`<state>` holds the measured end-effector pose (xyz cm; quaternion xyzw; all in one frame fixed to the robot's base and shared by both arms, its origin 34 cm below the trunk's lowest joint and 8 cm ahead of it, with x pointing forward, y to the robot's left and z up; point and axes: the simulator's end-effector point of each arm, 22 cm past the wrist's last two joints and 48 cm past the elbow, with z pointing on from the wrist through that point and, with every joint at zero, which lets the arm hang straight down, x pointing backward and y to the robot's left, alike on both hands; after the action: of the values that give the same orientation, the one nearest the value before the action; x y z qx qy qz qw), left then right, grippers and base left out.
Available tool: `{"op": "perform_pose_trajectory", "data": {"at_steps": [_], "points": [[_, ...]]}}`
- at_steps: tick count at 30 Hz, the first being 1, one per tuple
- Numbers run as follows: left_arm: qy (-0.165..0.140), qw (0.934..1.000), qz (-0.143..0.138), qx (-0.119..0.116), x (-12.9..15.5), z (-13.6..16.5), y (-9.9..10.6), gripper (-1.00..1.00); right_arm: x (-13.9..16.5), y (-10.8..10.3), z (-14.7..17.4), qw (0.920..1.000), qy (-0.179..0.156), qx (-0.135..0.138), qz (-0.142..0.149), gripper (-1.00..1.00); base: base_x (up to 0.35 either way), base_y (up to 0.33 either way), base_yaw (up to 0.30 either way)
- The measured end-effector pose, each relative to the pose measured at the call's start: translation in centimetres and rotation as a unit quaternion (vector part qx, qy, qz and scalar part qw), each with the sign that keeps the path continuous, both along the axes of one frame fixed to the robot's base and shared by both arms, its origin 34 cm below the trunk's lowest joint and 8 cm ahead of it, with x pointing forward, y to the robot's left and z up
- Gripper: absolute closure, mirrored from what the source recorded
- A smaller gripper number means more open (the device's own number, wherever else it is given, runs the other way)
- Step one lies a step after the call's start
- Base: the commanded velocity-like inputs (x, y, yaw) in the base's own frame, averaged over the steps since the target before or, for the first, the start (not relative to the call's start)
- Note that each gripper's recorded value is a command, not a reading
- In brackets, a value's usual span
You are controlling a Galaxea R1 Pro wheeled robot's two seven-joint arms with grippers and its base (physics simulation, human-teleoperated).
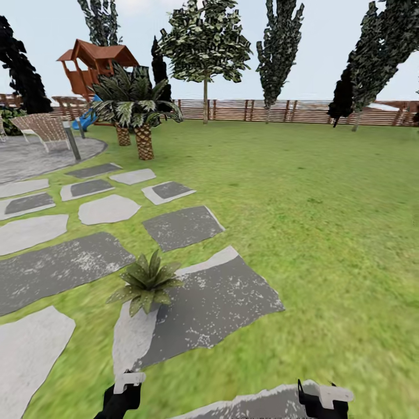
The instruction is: Pick up the pesticide atomizer in the garden and spray insectifuge to fully cover both potted plants in the garden.
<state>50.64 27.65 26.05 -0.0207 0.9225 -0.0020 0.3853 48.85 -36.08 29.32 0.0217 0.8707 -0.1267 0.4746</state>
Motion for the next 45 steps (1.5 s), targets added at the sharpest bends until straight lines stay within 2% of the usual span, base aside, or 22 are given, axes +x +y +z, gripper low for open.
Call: {"op": "perform_pose_trajectory", "data": {"at_steps": [15,22,25,27,39,45], "points": [[0.000,1.0000,0.000,0.000,0.0,0.0,0.0,1.00,0.0,0.0,0.0,1.0000,0.000,0.000,0.000,-1.00,-0.012,0.000,-0.275],[0.000,1.0000,0.000,0.000,0.0,0.0,0.0,1.00,0.0,-0.1,0.0,1.0000,0.000,0.000,-0.002,-1.00,-0.299,0.000,-0.276],[0.000,1.0000,0.000,0.000,0.0,0.0,0.1,1.00,-0.2,-0.5,0.0,0.9999,0.000,0.002,-0.013,-1.00,-0.336,0.000,-0.276],[0.000,1.0000,-0.002,0.000,0.0,0.0,0.0,1.00,-0.5,-1.3,0.0,0.9995,-0.002,0.006,-0.032,-1.00,-0.334,-0.109,-0.276],[0.000,1.0000,-0.005,0.001,0.0,0.0,-0.1,1.00,-0.5,-1.3,0.0,0.9994,-0.002,0.006,-0.033,-1.00,-0.295,-0.191,-0.276],[0.000,1.0000,-0.004,0.001,0.0,0.0,0.0,1.00,-0.5,-1.3,0.0,0.9994,-0.002,0.006,-0.033,-1.00,-0.115,-0.253,-0.276]]}}
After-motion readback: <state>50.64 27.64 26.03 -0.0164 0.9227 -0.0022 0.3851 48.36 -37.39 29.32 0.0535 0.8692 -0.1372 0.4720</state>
